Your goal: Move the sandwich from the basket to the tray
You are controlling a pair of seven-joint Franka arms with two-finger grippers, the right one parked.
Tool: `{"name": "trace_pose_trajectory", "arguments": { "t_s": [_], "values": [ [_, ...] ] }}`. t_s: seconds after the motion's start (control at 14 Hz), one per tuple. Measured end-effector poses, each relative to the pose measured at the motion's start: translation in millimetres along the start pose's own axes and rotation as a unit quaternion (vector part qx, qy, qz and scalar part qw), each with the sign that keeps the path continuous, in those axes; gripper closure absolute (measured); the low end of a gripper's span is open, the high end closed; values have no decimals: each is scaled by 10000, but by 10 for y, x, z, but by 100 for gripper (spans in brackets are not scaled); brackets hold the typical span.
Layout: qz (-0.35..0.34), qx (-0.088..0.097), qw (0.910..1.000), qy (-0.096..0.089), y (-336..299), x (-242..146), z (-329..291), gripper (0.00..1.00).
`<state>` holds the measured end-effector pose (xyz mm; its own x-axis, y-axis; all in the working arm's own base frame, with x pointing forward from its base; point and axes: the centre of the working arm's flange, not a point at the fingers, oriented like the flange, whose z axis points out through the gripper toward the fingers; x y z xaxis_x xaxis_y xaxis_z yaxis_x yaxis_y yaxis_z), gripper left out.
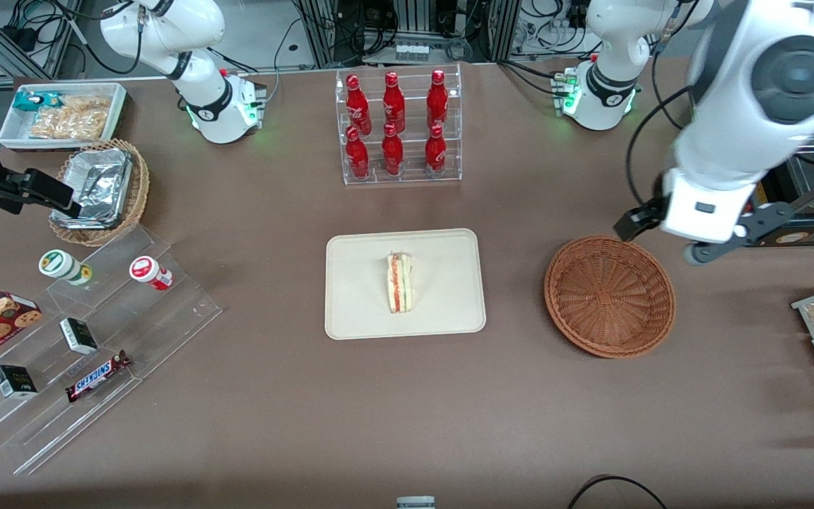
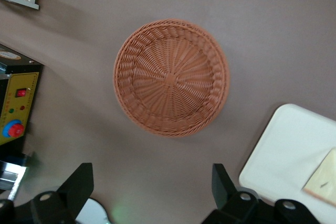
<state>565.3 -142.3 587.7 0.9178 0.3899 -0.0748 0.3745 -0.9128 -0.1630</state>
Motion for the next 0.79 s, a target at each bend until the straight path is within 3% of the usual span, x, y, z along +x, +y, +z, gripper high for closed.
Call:
{"name": "trace_pose_trajectory", "arguments": {
  "t_s": [0.21,0.36,0.79],
  "values": [
    [620,-210,9973,-340,-632,144,-72,0],
    [1082,-363,9926,-409,-1004,148,-65,0],
    [1404,-521,9883,-274,-1268,146,-94,0]
  ]
}}
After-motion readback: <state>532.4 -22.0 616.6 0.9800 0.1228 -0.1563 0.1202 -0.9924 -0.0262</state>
